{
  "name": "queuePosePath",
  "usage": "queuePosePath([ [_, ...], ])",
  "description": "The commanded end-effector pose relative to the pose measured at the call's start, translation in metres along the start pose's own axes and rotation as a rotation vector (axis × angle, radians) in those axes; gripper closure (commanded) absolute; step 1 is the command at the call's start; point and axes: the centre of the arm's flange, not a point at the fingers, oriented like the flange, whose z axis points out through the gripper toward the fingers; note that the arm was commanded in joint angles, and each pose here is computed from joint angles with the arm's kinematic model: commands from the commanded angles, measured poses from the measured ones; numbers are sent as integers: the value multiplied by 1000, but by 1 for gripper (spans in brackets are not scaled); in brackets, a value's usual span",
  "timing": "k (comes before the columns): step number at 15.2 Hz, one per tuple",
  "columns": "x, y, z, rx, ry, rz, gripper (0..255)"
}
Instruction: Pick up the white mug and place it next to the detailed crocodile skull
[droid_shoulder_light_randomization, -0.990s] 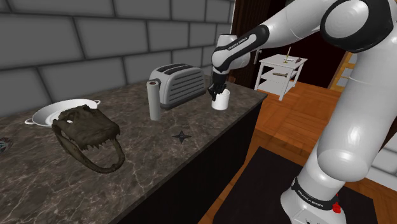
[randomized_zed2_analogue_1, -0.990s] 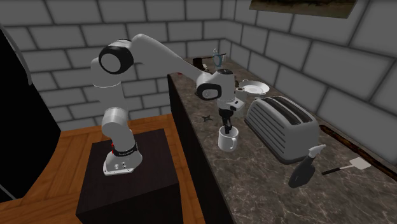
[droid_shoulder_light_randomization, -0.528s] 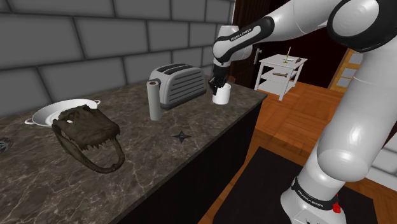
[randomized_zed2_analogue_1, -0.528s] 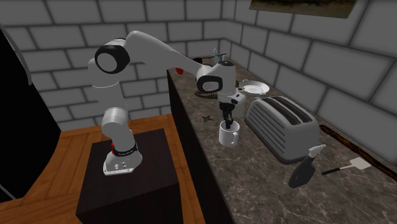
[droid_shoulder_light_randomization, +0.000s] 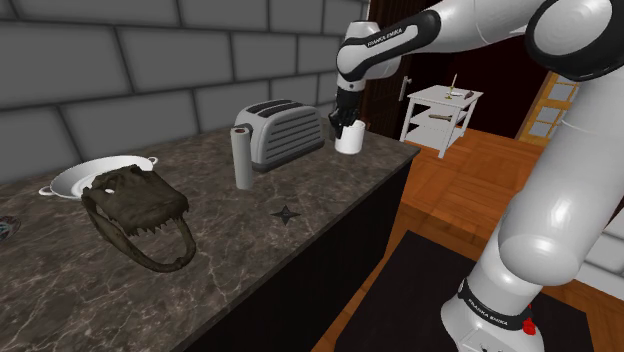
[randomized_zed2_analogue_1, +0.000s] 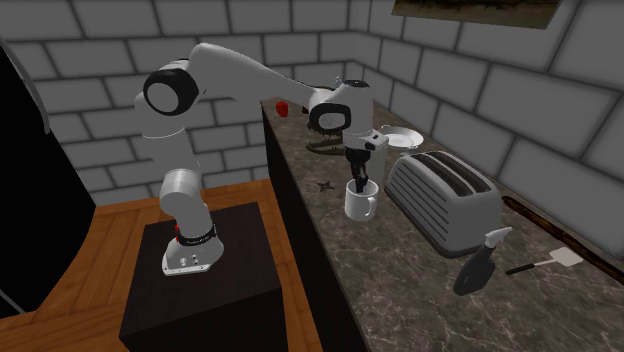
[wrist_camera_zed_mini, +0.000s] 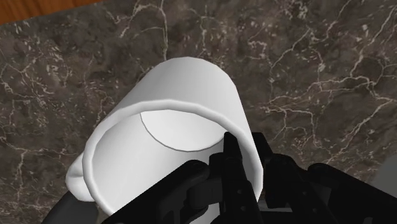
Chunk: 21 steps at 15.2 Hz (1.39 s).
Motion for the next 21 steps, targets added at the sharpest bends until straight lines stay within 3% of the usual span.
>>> queuePosePath([
  [1, 1, 0, -11, 0, 0, 0, 255],
  [21, 13, 2, -115, 0, 0, 0, 255],
])
